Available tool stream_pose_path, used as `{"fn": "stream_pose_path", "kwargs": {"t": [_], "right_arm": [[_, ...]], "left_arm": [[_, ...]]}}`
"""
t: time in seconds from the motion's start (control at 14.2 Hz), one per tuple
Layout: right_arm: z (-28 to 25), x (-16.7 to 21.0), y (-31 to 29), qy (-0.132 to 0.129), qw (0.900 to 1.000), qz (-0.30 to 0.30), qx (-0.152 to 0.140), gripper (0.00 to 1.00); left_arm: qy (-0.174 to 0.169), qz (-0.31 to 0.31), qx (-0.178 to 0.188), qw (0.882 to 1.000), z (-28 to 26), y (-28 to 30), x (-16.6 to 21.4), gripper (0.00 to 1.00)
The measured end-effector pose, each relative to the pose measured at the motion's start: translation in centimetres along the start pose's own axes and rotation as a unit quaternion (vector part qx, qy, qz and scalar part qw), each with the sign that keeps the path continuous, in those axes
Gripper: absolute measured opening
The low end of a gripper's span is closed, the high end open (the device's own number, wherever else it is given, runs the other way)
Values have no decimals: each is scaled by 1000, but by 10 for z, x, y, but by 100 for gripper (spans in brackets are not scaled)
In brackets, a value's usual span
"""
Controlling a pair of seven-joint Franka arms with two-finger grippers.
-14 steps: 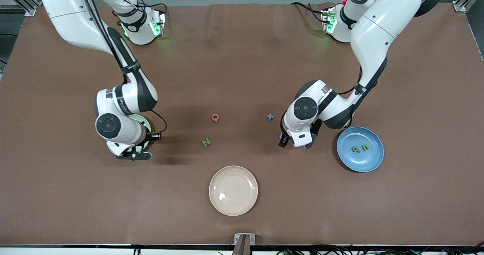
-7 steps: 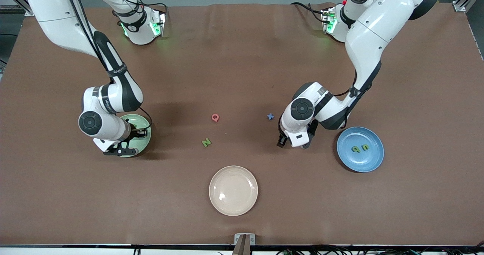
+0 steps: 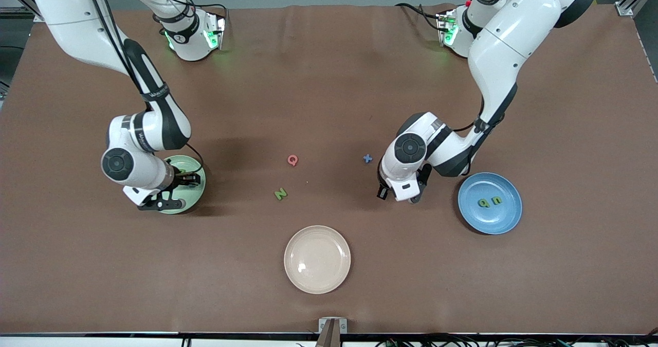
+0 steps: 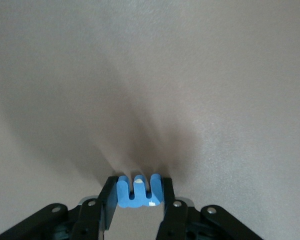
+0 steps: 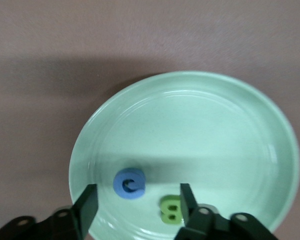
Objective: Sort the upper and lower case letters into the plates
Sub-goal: 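Drop the blue E on the blue plate while the right gripper reaches N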
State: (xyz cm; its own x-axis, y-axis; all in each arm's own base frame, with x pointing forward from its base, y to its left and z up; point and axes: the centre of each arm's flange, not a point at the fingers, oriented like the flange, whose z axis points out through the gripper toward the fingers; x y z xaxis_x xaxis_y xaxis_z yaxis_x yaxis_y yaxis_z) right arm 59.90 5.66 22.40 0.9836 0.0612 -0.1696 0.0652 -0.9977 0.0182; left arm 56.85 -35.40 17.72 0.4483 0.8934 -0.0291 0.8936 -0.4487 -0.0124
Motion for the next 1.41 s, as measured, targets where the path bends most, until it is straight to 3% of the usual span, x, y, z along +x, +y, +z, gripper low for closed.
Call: {"fn": "stream_pose_path", "kwargs": {"t": [0.14,0.21,0.42,0.57,0.78,1.06,1.41], "right_arm": [[-34,5,2,-7,1000,1,2,99],[-46,8,-4,-5,1000,8,11,100],[-59,12,-55,10,997,54,48,100],[-59,12,-104,35,993,96,63,100],[-31,7,-193,64,984,149,78,100],[15,8,-271,60,976,192,80,100],[29,16,-278,71,976,198,60,93]], "left_arm": [[19,20,-8,1000,-2,2,6,40],[26,32,-12,999,-7,5,16,40],[47,77,1,996,-35,9,70,40],[57,105,8,993,-55,7,113,40],[58,149,31,987,-66,-4,166,40],[43,193,66,978,-76,-22,206,40],[22,226,85,970,-64,-49,262,40]]}}
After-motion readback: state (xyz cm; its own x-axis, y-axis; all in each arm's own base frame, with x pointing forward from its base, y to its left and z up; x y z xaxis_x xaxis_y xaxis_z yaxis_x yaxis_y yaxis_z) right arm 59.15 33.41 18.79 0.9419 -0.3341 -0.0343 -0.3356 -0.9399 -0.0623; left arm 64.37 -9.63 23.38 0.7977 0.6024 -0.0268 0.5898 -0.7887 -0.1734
